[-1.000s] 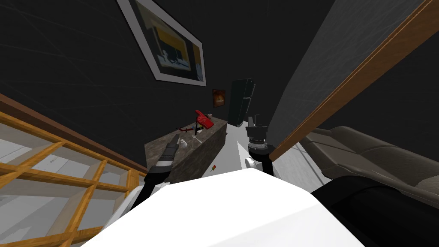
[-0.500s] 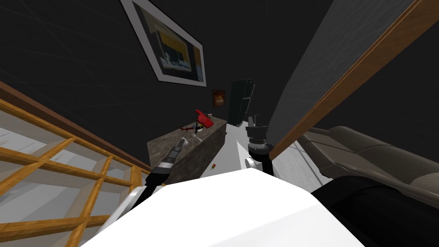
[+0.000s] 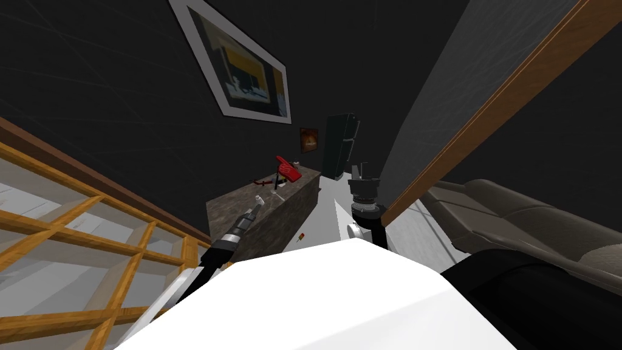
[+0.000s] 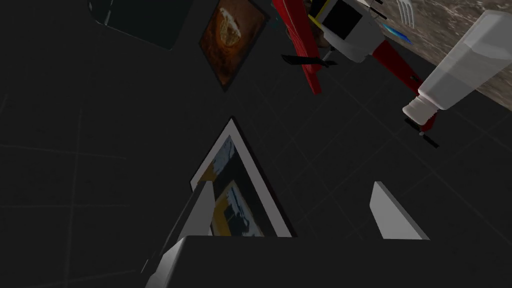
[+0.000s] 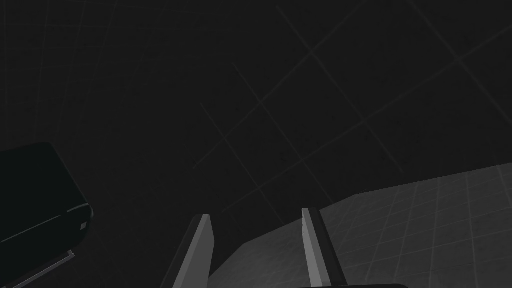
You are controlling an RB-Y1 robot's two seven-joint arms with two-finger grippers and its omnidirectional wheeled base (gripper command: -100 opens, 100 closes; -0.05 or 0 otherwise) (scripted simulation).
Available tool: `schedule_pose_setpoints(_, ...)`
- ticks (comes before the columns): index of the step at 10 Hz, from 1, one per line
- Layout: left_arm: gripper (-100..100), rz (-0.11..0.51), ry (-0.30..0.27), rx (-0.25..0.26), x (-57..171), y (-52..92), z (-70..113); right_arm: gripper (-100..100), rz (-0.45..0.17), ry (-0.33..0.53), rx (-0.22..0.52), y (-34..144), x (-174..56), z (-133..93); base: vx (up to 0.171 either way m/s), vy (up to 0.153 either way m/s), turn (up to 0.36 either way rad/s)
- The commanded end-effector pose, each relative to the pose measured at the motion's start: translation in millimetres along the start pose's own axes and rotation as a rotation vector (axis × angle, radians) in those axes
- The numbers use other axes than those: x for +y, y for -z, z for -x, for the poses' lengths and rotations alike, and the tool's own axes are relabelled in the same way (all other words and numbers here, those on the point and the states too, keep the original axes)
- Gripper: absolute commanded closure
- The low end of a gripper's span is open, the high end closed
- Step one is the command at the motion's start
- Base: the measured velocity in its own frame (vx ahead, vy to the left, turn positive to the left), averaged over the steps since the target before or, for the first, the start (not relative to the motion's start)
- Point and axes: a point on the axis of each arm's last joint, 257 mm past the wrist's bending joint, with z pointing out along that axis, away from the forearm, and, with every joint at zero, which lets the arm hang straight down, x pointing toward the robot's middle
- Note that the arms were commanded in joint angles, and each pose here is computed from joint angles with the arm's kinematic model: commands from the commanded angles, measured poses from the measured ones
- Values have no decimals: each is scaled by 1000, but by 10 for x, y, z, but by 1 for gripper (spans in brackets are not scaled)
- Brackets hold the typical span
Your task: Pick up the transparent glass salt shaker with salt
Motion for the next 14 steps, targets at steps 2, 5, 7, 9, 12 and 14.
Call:
schedule_pose_setpoints(2,-100,48,-57,35,261,40,-71,0,0,0,0,0,0,0,33,-38,-4)
schedule_pose_setpoints(5,-100,135,-150,87,701,163,-103,0,0,0,0,0,0,0,78,-65,-15)
schedule_pose_setpoints(7,-100,221,-233,131,1127,316,-73,0,0,0,0,0,0,0,126,-86,-24)
schedule_pose_setpoints(9,-100,275,-283,157,1394,429,-28,0,0,0,0,0,0,0,121,-106,-15)
schedule_pose_setpoints(12,-100,374,-372,200,1858,657,95,0,0,0,0,0,0,0,150,-83,-17)
schedule_pose_setpoints(14,-100,395,-391,209,1955,710,128,0,0,0,0,0,0,0,113,-67,-6)
